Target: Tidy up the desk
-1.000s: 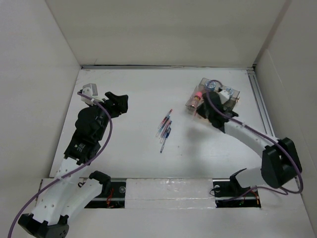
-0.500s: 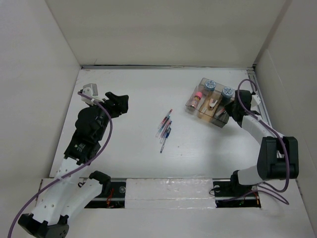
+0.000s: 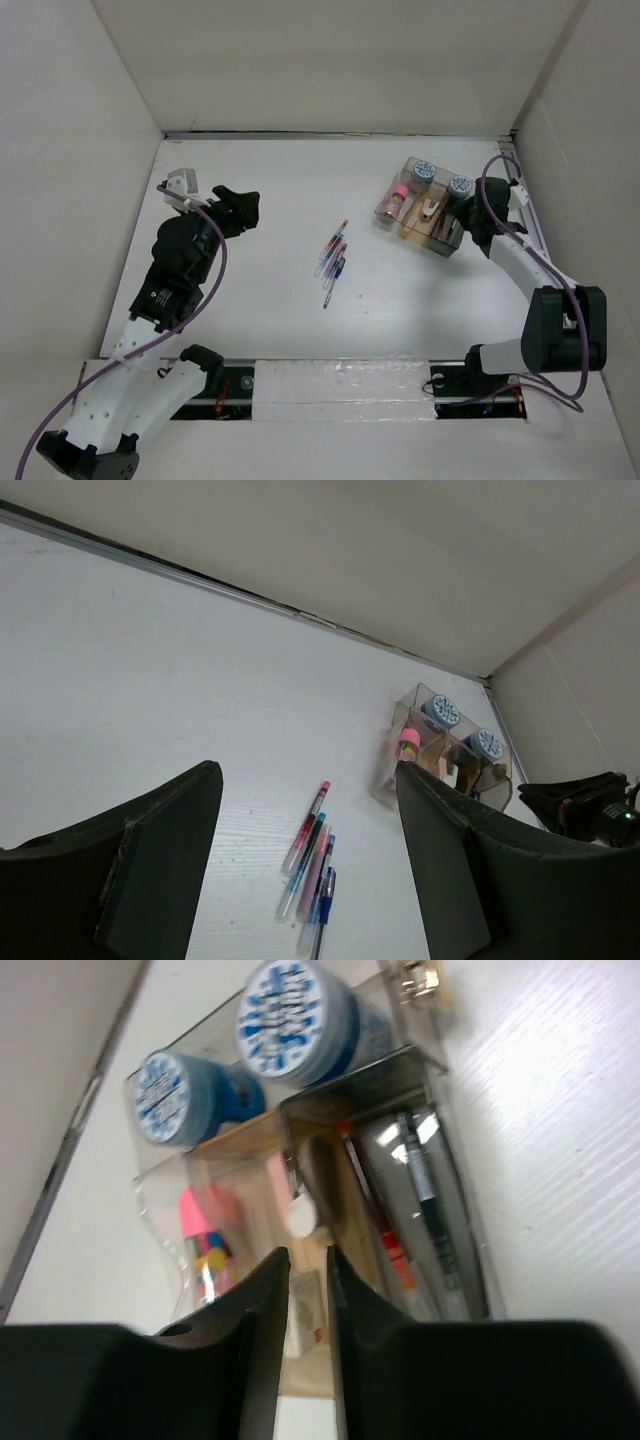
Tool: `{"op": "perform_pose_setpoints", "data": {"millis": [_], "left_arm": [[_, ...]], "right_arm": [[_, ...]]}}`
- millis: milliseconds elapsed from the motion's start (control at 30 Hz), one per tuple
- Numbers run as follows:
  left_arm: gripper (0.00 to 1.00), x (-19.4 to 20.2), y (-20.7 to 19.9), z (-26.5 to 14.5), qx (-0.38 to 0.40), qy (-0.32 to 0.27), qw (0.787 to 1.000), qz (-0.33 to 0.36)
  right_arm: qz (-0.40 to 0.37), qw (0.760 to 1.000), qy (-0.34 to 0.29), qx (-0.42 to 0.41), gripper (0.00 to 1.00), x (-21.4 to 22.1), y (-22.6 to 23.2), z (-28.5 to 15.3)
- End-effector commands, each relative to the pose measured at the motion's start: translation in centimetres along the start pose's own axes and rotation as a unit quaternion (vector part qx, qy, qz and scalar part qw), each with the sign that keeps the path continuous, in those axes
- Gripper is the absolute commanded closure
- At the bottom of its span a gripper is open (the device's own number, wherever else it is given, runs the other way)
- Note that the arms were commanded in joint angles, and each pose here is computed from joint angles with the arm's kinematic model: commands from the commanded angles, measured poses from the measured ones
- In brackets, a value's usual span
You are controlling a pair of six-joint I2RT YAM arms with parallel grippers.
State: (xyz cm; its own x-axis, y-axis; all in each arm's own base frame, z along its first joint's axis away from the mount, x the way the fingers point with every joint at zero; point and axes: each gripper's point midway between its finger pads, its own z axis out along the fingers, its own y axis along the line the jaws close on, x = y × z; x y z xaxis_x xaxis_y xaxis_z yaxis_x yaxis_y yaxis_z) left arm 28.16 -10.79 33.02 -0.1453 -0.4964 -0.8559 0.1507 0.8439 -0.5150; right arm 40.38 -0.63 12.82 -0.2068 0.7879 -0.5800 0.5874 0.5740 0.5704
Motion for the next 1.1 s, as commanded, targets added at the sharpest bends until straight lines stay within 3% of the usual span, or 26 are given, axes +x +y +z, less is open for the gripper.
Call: {"op": "perform_pose_setpoints", "data": {"millis": [0, 67, 100, 267, 333, 400, 533, 700, 1067], "left_arm": [[0.34, -1.2, -0.5, 0.0, 0.007, -0.018, 1.000, 0.001], [0.34, -1.5, -0.5, -0.2, 0.008, -0.027, 1.000, -0.001], [0.34, -1.7, -0.5, -0.3, 0.007, -0.030, 1.000, -0.002], [0.33, -1.2, -0.2, 0.2, -0.002, -0.020, 1.000, 0.001], [0.33, -1.5, -0.2, 0.1, 0.000, -0.026, 1.000, -0.002], [0.33, -1.2, -0.3, 0.3, -0.001, -0.017, 1.000, 0.000], [0.33, -1.3, -0.3, 0.1, 0.003, -0.023, 1.000, 0.000], [0.33, -1.3, -0.4, 0.1, 0.004, -0.021, 1.000, 0.000], [0.33, -1.5, -0.4, 0.0, 0.004, -0.023, 1.000, -0.001]], "right_arm": [[-0.007, 0.997, -0.010, -0.077, 0.74, 0.5, 4.2, -2.9], [-0.043, 0.990, 0.032, -0.134, 0.95, 5.0, 7.2, -5.2], [-0.057, 0.987, 0.050, -0.142, 1.00, 6.9, 7.8, -6.0], [-0.160, 0.956, 0.163, -0.186, 1.00, 19.2, 10.2, -12.2], [-0.191, 0.947, 0.187, -0.179, 0.91, 22.4, 9.8, -13.3], [-0.241, 0.937, 0.194, -0.164, 0.59, 26.2, 9.0, -15.4], [-0.283, 0.925, 0.209, -0.141, 0.49, 30.4, 7.3, -15.4], [-0.321, 0.913, 0.216, -0.128, 0.54, 34.1, 6.5, -16.0], [-0.353, 0.913, 0.191, -0.068, 0.62, 34.6, 4.0, -13.6]]}}
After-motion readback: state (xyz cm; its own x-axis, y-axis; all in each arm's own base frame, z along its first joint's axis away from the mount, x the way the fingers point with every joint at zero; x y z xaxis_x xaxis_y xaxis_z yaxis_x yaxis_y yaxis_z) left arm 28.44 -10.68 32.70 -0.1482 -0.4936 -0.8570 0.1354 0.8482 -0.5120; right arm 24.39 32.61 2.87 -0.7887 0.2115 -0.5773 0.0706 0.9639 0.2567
